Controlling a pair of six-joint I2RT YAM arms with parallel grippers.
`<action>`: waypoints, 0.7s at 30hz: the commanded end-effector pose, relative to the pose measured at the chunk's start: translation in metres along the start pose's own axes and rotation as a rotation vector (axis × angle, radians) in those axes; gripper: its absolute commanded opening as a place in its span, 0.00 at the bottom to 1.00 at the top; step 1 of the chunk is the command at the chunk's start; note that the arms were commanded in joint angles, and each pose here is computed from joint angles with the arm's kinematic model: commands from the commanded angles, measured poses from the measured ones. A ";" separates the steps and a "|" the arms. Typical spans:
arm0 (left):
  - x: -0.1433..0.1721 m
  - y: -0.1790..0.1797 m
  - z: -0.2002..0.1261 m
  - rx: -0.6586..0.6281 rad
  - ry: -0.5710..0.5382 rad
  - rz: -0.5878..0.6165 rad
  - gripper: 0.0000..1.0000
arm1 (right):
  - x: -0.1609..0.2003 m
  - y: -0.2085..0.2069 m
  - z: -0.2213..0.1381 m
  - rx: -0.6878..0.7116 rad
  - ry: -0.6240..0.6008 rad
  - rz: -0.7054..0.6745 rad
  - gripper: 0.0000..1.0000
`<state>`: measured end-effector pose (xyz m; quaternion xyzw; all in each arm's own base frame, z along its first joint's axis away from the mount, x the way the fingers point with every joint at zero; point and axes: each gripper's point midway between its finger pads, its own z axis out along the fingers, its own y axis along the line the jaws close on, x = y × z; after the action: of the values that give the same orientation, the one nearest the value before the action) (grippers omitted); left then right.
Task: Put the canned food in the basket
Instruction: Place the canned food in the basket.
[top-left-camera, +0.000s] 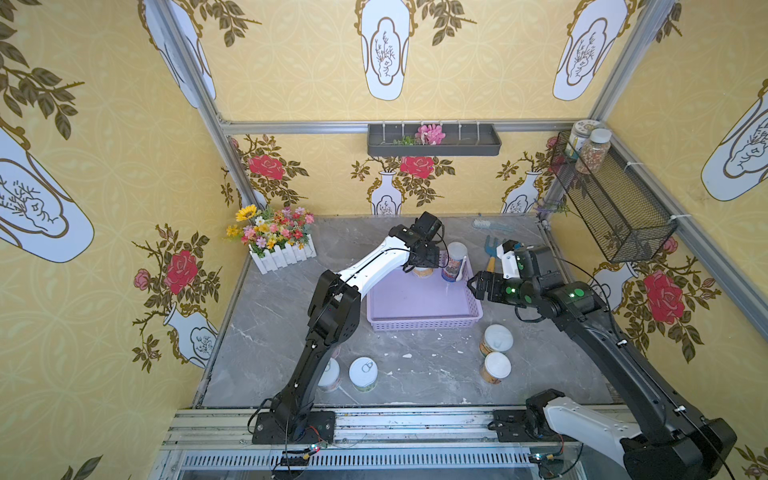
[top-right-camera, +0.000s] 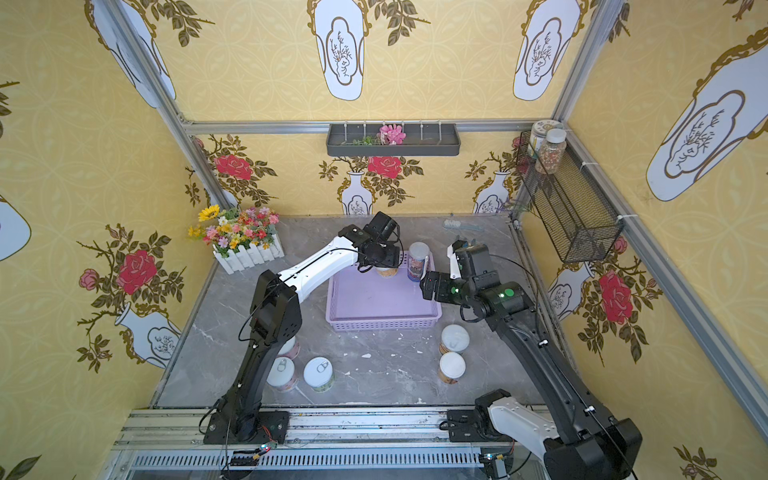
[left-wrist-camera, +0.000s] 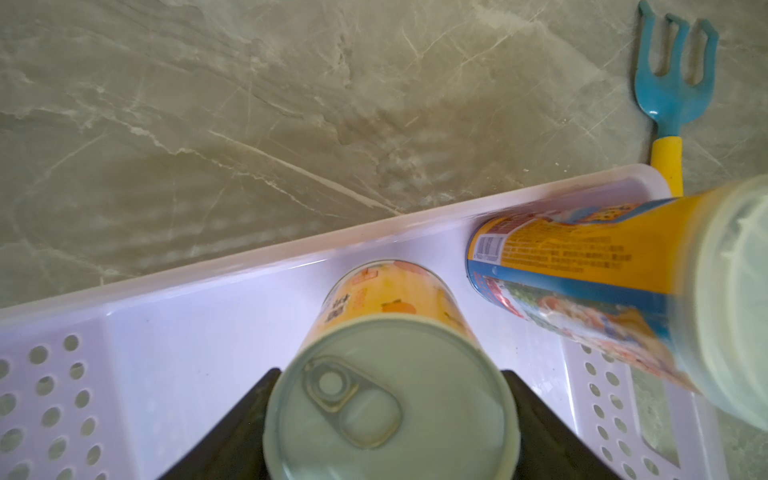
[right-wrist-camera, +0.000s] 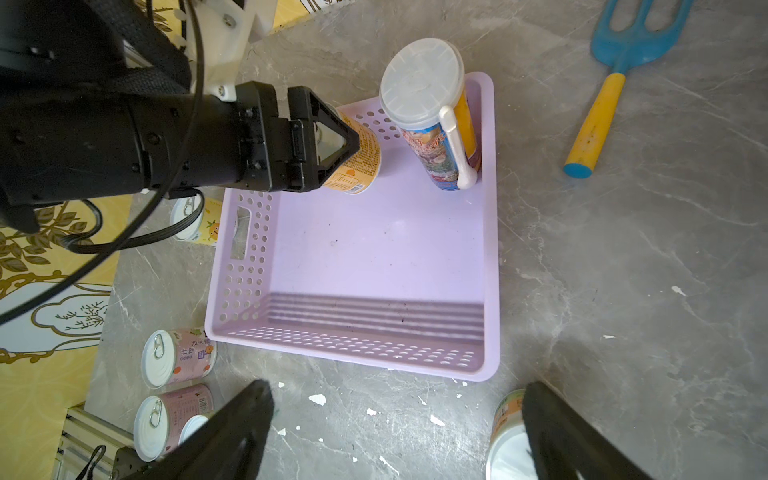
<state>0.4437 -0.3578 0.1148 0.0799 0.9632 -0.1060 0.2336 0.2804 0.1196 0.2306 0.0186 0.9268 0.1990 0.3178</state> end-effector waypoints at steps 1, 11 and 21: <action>-0.009 -0.012 0.008 0.046 -0.035 -0.006 0.64 | 0.002 0.003 -0.001 -0.016 0.005 0.001 0.97; -0.011 -0.018 0.027 0.062 -0.038 -0.019 0.63 | 0.006 0.008 -0.003 -0.061 0.003 0.001 0.97; -0.004 -0.017 0.047 0.061 -0.022 -0.033 0.63 | 0.012 0.005 -0.002 -0.052 0.013 0.009 0.97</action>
<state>0.4539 -0.3772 0.0777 0.0764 0.9647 -0.1222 0.2206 0.2688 0.1253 0.2250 0.0109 0.9256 0.2220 0.3063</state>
